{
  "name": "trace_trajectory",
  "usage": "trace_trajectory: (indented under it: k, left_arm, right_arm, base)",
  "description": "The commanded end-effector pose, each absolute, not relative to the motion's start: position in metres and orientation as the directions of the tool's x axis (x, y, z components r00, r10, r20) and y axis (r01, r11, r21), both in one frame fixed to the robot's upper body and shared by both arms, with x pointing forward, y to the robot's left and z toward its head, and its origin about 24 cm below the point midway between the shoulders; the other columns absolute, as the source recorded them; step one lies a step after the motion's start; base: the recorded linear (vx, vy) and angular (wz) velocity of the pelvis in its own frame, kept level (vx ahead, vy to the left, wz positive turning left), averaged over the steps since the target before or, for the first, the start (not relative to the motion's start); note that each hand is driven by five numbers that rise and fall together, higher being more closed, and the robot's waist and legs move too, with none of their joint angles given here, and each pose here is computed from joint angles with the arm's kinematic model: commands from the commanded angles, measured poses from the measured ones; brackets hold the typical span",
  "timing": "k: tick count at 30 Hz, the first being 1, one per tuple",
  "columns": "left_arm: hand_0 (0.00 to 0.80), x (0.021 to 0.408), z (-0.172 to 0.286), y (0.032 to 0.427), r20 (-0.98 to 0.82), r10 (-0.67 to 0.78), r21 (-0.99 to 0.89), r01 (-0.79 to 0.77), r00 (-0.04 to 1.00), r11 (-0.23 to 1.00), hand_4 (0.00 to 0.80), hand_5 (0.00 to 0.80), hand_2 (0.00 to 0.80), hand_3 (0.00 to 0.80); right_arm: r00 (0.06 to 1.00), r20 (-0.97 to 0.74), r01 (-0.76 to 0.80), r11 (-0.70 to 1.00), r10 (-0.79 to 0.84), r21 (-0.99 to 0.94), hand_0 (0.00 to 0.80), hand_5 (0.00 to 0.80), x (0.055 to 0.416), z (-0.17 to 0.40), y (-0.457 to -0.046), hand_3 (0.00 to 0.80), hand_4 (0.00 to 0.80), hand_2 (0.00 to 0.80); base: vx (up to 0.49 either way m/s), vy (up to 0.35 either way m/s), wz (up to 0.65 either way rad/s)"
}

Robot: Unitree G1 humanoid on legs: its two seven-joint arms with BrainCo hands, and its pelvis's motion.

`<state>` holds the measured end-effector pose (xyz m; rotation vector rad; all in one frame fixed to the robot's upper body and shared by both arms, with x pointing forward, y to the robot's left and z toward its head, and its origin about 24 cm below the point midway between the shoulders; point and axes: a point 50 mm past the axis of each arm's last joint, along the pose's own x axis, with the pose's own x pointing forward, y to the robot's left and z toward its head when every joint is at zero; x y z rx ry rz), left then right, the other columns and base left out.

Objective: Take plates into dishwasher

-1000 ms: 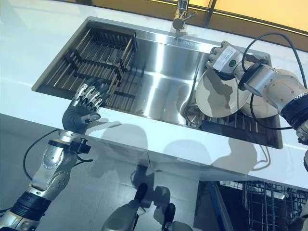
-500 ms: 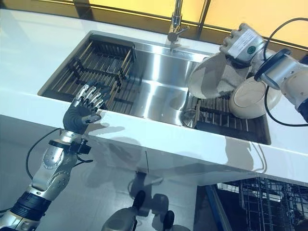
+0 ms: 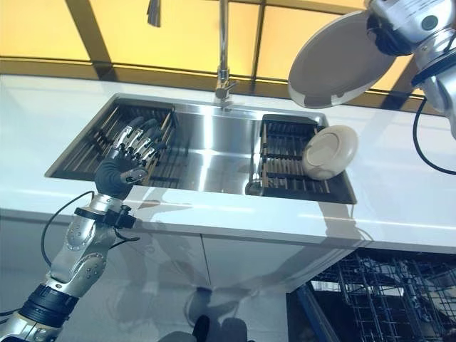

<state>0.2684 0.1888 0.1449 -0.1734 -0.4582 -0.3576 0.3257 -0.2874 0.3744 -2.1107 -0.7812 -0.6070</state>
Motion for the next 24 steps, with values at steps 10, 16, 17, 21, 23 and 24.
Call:
trace_trajectory:
  k: [10, 16, 17, 21, 23, 24]
  left_arm:
    - [0.0, 0.265, 0.146, 0.179, 0.486, -0.334, -0.097, 0.43, 0.808, 0.898, 0.0, 0.0, 0.0, 0.0]
    - [0.0, 0.266, 0.148, 0.174, 0.493, -0.336, -0.1, 0.436, 0.803, 0.894, 0.0, 0.0, 0.0, 0.0]
    - [0.0, 0.267, 0.148, 0.173, 0.494, -0.332, -0.103, 0.434, 0.803, 0.895, 0.0, 0.0, 0.0, 0.0]
    - [0.0, 0.267, 0.149, 0.172, 0.501, -0.319, -0.103, 0.421, 0.805, 0.901, 0.0, 0.0, 0.0, 0.0]
    - [0.0, 0.268, 0.152, 0.172, 0.505, -0.303, -0.1, 0.404, 0.808, 0.909, 0.0, 0.0, 0.0, 0.0]
    - [0.0, 0.268, 0.152, 0.173, 0.508, -0.29, -0.101, 0.391, 0.811, 0.915, 0.0, 0.0, 0.0, 0.0]
  right_arm:
    - [0.716, 0.699, 0.567, -0.585, 0.003, -0.579, 0.8, 0.8, 0.284, 0.394, -0.356, 0.8, 0.8, 0.8]
    - [0.763, 0.637, 0.472, -0.577, -0.112, -0.667, 0.8, 0.8, 0.276, 0.379, -0.375, 0.8, 0.8, 0.8]
    - [0.771, 0.624, 0.458, -0.57, -0.128, -0.683, 0.8, 0.8, 0.276, 0.375, -0.377, 0.8, 0.8, 0.8]
    - [0.795, 0.569, 0.397, -0.529, -0.21, -0.75, 0.8, 0.8, 0.272, 0.357, -0.387, 0.8, 0.8, 0.8]
    - [0.803, 0.546, 0.377, -0.507, -0.237, -0.775, 0.8, 0.8, 0.27, 0.348, -0.391, 0.8, 0.8, 0.8]
    - [0.811, 0.531, 0.363, -0.499, -0.248, -0.787, 0.8, 0.8, 0.269, 0.344, -0.393, 0.8, 0.8, 0.8]
  base:
    - [0.003, 0.02, -0.24]
    - [0.0, 0.024, -0.17]
    - [-0.001, 0.02, -0.24]
    - [0.0, 0.015, -0.2]
    - [0.003, 0.009, -0.22]
    - [0.007, 0.011, -0.2]
